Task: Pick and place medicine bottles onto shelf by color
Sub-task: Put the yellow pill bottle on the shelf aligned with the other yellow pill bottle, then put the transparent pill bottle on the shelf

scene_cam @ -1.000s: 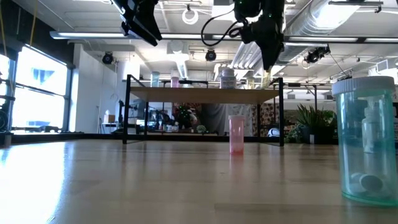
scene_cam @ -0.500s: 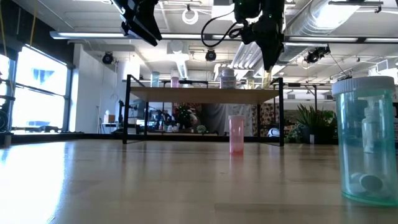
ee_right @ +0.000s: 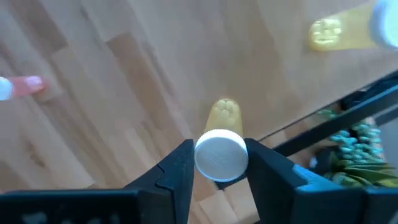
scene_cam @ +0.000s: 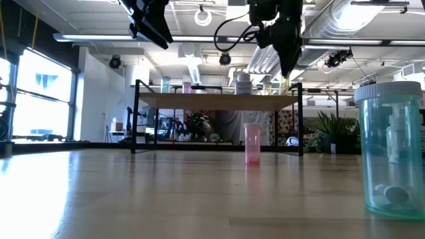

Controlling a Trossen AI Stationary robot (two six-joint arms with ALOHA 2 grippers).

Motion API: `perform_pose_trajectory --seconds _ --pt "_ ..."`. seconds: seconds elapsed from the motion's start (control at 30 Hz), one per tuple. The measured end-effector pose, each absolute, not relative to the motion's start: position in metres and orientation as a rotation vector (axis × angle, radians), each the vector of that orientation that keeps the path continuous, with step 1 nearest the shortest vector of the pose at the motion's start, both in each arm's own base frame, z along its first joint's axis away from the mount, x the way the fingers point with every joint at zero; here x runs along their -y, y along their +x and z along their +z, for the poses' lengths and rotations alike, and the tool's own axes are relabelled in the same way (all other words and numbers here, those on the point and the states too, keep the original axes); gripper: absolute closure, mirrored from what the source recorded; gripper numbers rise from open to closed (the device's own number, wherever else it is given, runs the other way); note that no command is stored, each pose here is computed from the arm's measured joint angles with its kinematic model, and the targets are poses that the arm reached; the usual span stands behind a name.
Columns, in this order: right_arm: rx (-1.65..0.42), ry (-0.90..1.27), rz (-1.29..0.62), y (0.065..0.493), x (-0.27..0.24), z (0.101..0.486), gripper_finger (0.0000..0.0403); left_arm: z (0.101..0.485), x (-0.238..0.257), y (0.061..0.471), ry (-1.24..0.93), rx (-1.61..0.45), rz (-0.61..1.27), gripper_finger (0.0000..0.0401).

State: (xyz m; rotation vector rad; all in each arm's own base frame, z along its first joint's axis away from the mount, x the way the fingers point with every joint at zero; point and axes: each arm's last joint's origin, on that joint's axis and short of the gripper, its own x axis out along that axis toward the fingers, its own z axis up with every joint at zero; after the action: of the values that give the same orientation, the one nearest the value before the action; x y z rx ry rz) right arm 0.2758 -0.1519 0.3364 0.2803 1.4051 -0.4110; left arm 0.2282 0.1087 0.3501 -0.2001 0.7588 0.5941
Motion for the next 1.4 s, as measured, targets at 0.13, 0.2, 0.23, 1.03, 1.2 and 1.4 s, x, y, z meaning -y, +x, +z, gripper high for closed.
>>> perform_pose_trajectory --seconds 0.13,0.2,0.23,1.03,1.2,1.4 --pt "-1.412 0.239 -0.459 0.276 0.154 0.337 0.0260 0.350 -0.109 0.228 -0.200 -0.759 0.594 0.0215" --pt "-1.404 0.234 -0.464 0.276 0.154 0.337 0.0252 0.350 -0.109 0.228 -0.202 -0.759 0.588 0.0215" --pt "-1.401 0.234 -0.465 0.276 0.154 0.337 0.0249 0.350 -0.108 0.228 -0.205 -0.758 0.581 0.0215" --pt "-1.169 0.157 -0.489 0.280 0.158 0.390 0.0233 0.337 -0.085 0.221 -0.467 -0.927 0.486 0.0152" --pt "-1.119 0.150 -0.507 0.278 0.161 0.400 0.0233 0.324 -0.056 0.225 -0.447 -1.016 0.436 0.0155" --pt "-1.087 0.177 -0.540 0.275 0.165 0.407 0.0233 0.302 -0.016 0.227 -0.475 -1.106 0.378 0.0153"
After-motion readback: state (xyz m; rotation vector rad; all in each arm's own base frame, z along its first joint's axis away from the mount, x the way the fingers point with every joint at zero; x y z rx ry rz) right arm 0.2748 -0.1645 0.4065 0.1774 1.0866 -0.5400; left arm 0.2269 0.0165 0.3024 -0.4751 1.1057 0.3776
